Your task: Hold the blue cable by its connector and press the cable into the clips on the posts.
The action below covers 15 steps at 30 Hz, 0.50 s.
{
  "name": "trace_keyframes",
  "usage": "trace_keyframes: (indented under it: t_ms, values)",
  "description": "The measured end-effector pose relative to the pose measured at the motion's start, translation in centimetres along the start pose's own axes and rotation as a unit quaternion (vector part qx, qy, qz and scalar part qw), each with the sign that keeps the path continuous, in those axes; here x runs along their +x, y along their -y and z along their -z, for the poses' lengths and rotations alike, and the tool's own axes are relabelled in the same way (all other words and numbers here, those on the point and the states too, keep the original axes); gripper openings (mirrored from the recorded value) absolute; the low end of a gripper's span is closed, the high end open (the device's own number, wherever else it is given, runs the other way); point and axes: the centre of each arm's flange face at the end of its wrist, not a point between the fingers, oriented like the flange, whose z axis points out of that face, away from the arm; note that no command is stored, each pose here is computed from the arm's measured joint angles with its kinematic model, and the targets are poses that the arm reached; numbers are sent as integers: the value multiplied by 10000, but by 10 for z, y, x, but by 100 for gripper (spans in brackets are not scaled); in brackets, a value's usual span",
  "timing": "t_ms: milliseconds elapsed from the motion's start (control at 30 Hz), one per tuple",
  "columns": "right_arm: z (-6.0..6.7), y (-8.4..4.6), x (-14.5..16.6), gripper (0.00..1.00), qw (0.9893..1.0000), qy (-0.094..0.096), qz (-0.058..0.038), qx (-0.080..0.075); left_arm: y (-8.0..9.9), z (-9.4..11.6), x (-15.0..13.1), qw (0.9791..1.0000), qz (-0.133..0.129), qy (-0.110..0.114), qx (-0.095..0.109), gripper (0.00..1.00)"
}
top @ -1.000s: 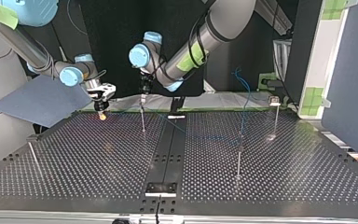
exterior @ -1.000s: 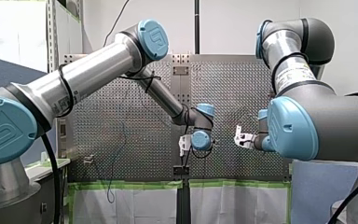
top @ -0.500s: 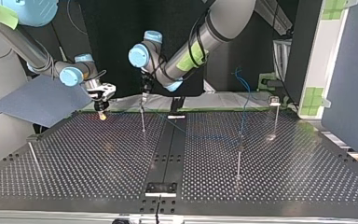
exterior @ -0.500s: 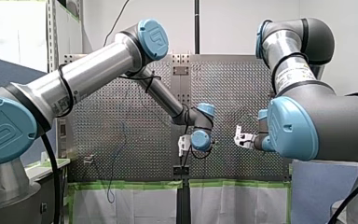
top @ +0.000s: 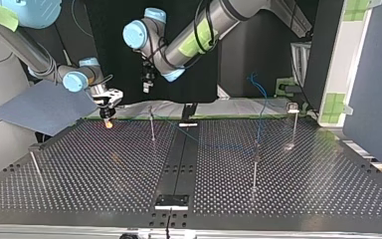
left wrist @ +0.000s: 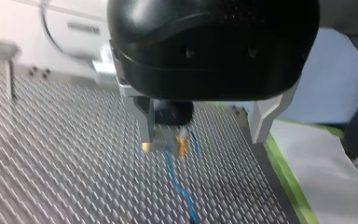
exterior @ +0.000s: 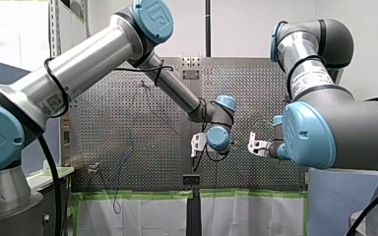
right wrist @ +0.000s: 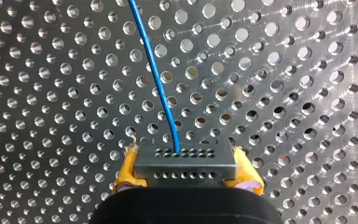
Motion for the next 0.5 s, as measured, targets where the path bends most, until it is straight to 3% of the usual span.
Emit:
trace_keyframes:
  t_ms: [133, 500]
  values:
    - [0, -1, 0, 0, 10000, 2, -3, -5, 2, 14, -9, 9999, 74, 142, 12, 100]
    - [2, 0, -2, 0, 10000, 77, 16, -24, -22, 34, -42, 9972, 439, 570, -183, 100]
